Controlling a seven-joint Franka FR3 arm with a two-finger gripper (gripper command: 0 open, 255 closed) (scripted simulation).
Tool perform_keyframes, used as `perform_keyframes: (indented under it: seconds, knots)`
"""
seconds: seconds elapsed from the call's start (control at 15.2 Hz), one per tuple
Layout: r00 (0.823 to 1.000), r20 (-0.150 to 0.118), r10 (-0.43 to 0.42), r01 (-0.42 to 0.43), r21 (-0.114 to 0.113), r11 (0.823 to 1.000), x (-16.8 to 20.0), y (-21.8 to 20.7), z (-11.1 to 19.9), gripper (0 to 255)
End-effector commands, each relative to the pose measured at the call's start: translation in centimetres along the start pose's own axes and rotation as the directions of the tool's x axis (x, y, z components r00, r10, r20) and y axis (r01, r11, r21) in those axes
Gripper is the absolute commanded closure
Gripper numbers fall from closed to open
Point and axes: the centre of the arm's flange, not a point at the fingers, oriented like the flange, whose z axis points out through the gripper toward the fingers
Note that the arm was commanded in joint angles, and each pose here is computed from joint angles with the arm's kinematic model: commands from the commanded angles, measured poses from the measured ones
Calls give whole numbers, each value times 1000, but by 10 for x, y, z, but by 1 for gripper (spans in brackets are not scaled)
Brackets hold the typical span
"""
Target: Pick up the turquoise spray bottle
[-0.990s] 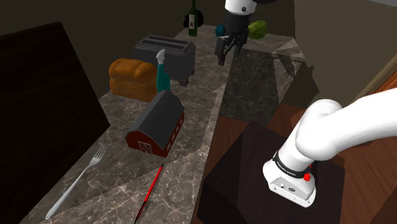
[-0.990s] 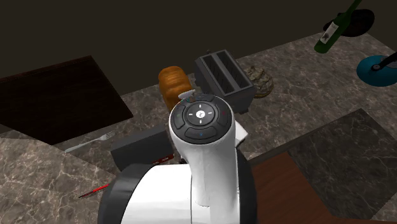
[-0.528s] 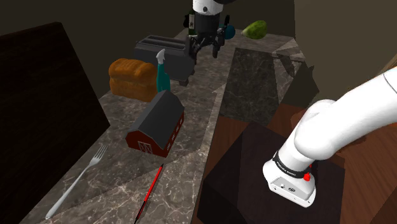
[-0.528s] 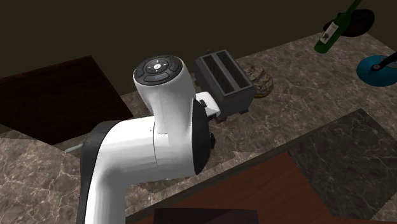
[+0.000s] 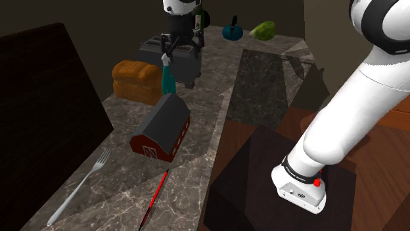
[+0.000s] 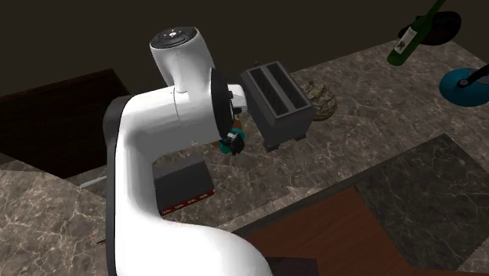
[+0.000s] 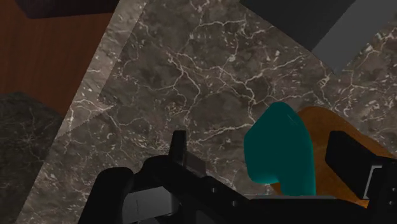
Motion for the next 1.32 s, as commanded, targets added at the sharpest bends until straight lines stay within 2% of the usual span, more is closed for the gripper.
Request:
perform_keyframes:
  seconds: [0.0, 0.2, 0.4, 0.92, 1.06, 1.12, 1.25]
  knots:
    - [998, 5, 69, -69, -6, 998, 17, -20, 2, 0]
    - [986, 10, 165, -164, -15, 986, 47, -48, 6, 0]
    - [966, 15, 258, -258, -24, 966, 80, -73, 9, 0]
    - [965, 15, 263, -263, -25, 965, 79, -78, 49, 0]
    - [965, 15, 263, -263, -25, 965, 78, -78, 49, 0]
    - [965, 15, 263, -263, -25, 965, 79, -77, 49, 255]
    - [965, 15, 263, -263, -25, 965, 78, -77, 49, 255]
